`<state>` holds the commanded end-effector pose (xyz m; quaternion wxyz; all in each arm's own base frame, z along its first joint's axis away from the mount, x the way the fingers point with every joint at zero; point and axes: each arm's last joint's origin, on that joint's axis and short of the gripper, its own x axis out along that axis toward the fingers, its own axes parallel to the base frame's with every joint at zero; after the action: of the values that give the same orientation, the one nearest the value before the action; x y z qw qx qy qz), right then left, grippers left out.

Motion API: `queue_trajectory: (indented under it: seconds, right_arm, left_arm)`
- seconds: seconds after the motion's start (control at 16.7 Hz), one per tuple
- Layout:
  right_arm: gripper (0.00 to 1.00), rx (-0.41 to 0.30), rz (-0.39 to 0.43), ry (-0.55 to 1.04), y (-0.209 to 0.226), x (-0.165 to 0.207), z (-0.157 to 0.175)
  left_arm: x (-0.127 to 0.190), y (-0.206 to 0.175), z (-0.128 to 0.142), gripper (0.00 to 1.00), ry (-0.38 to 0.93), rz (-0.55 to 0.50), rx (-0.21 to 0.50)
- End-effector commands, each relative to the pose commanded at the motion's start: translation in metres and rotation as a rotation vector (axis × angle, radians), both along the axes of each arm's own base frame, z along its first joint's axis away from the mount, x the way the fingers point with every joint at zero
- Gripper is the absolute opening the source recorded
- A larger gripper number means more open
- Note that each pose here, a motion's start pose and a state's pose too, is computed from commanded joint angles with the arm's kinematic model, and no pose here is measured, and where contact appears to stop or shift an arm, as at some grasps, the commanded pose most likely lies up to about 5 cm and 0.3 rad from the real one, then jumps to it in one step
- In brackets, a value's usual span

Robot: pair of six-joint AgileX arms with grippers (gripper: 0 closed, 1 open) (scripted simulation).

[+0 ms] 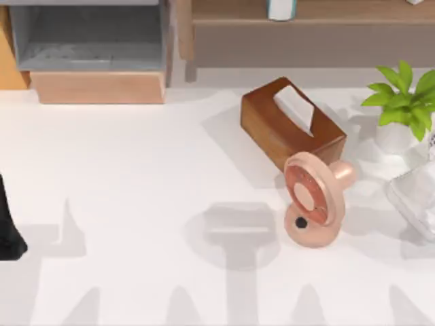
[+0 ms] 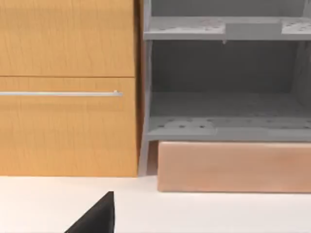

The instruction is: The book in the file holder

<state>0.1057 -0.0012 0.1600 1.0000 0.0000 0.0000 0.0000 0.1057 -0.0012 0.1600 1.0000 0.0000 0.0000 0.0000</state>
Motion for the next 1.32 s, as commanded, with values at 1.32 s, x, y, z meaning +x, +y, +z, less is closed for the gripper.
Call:
queue_trajectory:
  seconds: [1.32]
  right_arm:
    - [1.0,0.0,0.0,0.0,0.0,0.0,0.0]
  left_arm:
    - [0.215,-0.193,0.167,1.0,-0.025,-0.03,-0.014]
